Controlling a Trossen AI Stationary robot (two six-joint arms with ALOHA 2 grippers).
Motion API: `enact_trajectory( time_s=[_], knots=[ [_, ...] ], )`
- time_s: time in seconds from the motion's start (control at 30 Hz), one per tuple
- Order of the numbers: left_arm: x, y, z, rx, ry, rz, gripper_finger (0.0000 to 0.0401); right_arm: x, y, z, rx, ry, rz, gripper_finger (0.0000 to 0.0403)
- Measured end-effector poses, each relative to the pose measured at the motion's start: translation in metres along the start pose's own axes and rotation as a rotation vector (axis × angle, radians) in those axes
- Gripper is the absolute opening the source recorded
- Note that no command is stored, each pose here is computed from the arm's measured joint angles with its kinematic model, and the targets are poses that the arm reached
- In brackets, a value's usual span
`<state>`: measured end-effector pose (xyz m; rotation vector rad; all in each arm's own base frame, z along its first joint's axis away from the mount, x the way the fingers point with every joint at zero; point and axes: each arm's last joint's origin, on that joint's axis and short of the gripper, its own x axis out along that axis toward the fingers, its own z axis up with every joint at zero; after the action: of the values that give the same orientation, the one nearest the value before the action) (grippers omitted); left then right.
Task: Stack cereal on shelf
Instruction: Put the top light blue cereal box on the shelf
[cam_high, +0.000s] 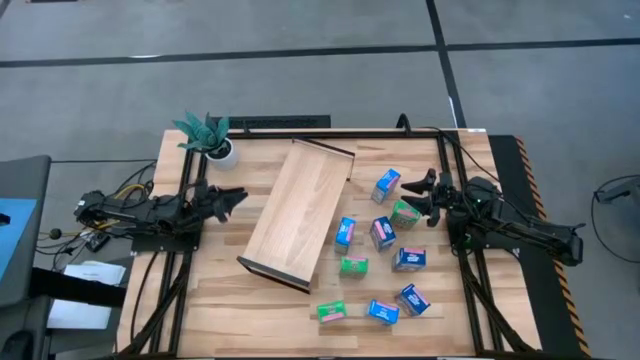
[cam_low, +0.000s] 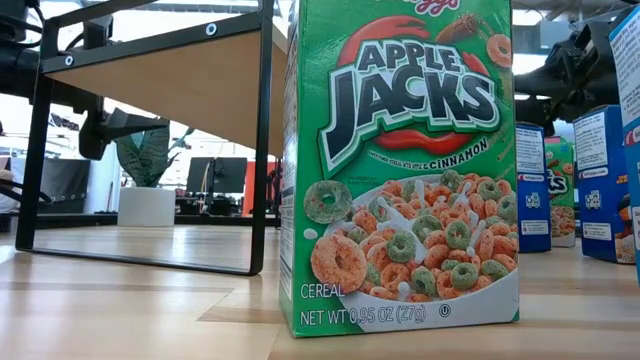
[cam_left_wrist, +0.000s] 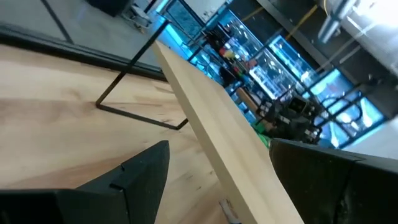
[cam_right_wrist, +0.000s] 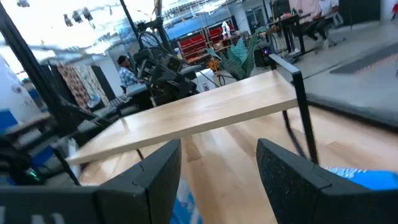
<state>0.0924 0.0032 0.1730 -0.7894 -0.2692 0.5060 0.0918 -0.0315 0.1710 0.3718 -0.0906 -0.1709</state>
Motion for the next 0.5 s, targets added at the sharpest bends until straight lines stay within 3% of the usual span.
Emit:
enact_trajectory(
  time_s=[0.1, 0.2, 0.37, 0.5],
  knots=[
    [0.000, 0.000, 0.001, -0.049, -0.014, 0.011, 0.0267, 0.000, 0.000, 0.001, 0.113, -0.011, 0.003, 0.0235],
    [0.000, 0.000, 0.002, -0.090, -0.030, 0.016, 0.0267, -0.001, 0.002, 0.007, 0.125, -0.041, 0.001, 0.0235],
    [0.000, -0.001, 0.002, -0.221, -0.034, 0.011, 0.0267, -0.006, 0.015, 0.036, 0.066, -0.224, 0.077, 0.0235],
    [0.000, -0.001, 0.002, -0.276, -0.029, 0.005, 0.0267, -0.014, 0.029, 0.067, -0.087, -0.305, 0.068, 0.0235]
  ],
)
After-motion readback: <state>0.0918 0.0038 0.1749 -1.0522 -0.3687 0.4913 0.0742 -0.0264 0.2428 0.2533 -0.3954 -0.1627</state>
